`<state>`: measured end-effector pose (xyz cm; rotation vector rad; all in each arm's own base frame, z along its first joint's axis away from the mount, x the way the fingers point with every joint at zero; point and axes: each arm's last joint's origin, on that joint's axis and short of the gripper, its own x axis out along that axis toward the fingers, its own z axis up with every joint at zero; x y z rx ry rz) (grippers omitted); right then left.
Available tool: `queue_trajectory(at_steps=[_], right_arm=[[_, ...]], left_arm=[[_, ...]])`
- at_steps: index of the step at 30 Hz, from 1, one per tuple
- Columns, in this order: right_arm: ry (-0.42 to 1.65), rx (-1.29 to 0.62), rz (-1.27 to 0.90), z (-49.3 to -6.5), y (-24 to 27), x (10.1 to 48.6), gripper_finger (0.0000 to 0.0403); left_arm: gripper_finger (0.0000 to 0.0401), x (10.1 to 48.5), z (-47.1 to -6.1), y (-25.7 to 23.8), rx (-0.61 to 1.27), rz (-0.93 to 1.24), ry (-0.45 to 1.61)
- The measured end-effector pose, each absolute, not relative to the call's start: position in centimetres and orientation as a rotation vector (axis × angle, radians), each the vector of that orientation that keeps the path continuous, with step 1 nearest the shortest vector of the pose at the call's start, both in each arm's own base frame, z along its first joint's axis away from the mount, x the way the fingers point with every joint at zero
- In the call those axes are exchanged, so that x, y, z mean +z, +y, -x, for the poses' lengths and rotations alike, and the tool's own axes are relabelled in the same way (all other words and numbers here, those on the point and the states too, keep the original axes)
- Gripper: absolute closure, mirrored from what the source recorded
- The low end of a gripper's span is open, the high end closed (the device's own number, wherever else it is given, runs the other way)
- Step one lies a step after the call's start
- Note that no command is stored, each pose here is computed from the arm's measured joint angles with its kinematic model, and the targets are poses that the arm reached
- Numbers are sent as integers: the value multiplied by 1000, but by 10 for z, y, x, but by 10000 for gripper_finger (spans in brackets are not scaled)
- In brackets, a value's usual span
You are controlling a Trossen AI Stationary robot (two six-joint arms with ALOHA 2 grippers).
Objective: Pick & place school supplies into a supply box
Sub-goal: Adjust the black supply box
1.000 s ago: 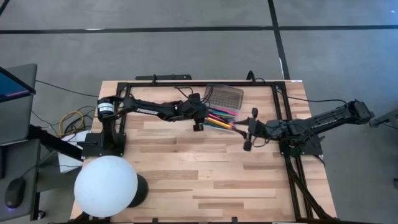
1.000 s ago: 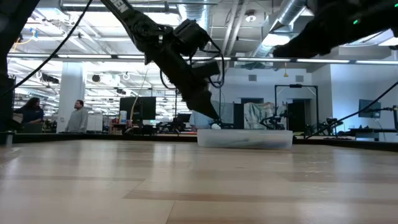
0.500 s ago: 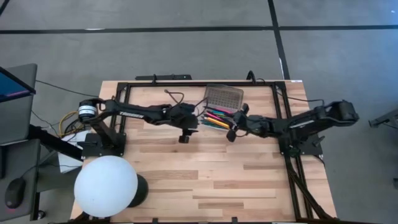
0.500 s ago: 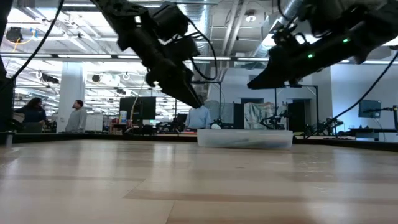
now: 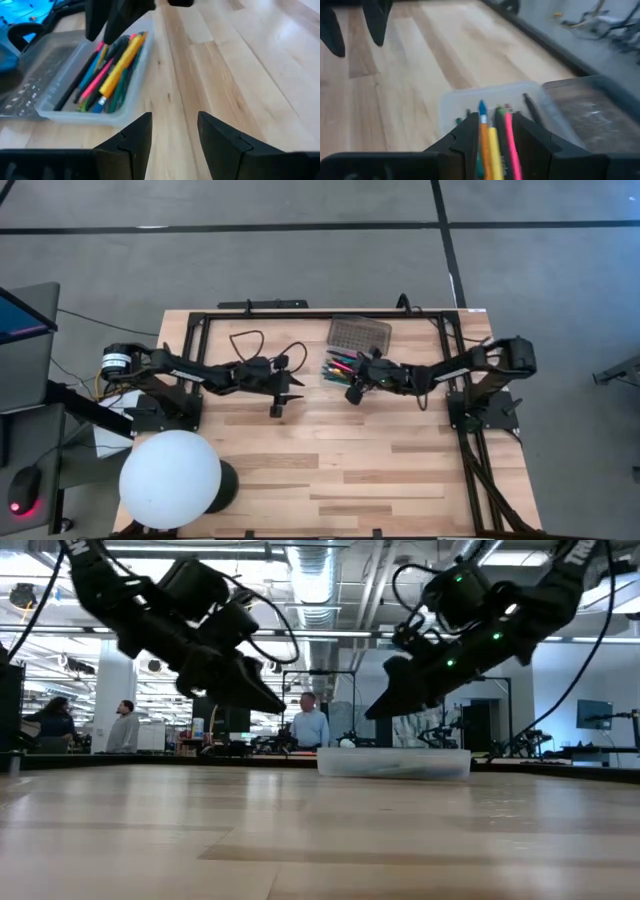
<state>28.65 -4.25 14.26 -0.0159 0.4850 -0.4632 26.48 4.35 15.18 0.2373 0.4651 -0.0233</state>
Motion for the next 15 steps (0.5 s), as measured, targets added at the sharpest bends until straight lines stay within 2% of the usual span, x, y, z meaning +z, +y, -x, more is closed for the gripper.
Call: queue_trajectory(at_steps=[8,15], right_arm=[[543,-467,8,-307,-60,130,292],[677,-499,14,-310,-68,126,292]], left_arm=[[248,146,-259,42,-12,-210,469],[248,145,-258,42,4,-197,484]])
